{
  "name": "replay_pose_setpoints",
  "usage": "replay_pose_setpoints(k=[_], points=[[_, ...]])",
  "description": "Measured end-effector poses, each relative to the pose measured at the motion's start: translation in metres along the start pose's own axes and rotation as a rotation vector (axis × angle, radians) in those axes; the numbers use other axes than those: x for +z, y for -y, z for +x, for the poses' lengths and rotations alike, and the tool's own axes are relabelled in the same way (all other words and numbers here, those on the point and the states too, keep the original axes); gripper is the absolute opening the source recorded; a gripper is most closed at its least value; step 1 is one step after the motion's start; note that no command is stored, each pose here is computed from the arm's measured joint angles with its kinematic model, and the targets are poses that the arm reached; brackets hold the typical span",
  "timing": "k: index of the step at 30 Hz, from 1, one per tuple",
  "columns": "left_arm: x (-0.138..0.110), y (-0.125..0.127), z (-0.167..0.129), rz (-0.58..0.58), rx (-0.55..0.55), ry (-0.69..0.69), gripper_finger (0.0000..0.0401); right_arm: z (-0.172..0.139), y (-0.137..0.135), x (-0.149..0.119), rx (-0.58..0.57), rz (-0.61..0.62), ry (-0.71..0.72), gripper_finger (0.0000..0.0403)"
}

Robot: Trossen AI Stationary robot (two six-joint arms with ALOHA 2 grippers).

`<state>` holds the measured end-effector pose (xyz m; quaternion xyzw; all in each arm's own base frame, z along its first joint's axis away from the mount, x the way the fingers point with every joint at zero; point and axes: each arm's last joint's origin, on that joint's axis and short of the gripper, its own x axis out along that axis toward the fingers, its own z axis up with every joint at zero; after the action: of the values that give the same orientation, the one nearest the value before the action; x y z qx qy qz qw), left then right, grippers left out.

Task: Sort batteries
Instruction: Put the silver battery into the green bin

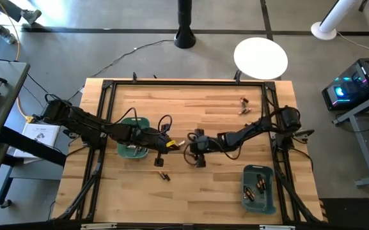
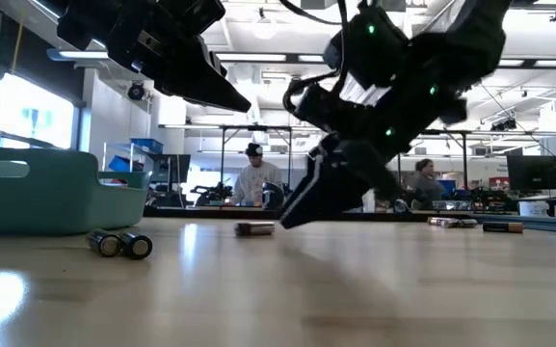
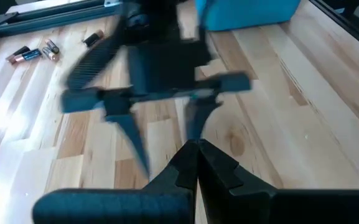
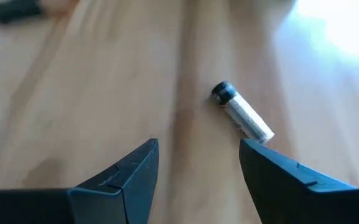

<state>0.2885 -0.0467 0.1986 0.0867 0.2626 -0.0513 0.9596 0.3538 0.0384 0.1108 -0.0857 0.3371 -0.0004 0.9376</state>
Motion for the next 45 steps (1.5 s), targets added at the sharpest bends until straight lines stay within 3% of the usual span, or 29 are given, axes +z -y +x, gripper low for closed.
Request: replay_pose_setpoints(k=[4, 7, 10, 15, 20, 27, 32, 36, 41, 45], points=[[0.000, 0.000, 0.000, -0.001, 0.002, 0.002, 0.0000, 0.007, 0.020, 0.009, -0.061, -0.036, 0.178, 0.0216], [0.000, 0.000, 0.000, -0.003, 0.003, 0.004, 0.0000, 0.016, 0.040, 0.016, 0.013, -0.084, 0.244, 0.0216], [0.000, 0.000, 0.000, -0.002, 0.003, 0.003, 0.0000, 0.035, 0.062, 0.012, 0.103, -0.084, 0.251, 0.0216], [0.000, 0.000, 0.000, -0.002, 0.002, 0.001, 0.0000, 0.070, 0.094, -0.002, 0.097, -0.061, 0.220, 0.0208], [0.001, 0.003, -0.002, 0.003, -0.007, -0.001, 0.0000, 0.093, 0.110, -0.004, 0.185, 0.001, 0.222, 0.0157], [0.003, 0.000, -0.016, -0.014, 0.050, -0.029, 0.0000, 0.101, 0.111, -0.003, 0.221, 0.072, 0.163, 0.0039], [-0.003, 0.000, -0.037, -0.063, 0.188, -0.145, 0.0001, 0.087, 0.094, -0.011, 0.144, 0.126, 0.164, 0.0032], [-0.010, 0.008, -0.046, -0.073, 0.190, -0.163, 0.0007, 0.066, 0.075, -0.027, 0.148, 0.199, 0.348, 0.0032], [-0.012, 0.020, -0.044, 0.021, 0.155, -0.033, 0.0054, 0.030, 0.060, -0.018, 0.276, 0.234, 0.747, 0.0032], [-0.003, 0.023, -0.039, 0.110, 0.158, 0.096, 0.0115, 0.023, 0.047, -0.012, 0.357, 0.234, 0.796, 0.0032]])
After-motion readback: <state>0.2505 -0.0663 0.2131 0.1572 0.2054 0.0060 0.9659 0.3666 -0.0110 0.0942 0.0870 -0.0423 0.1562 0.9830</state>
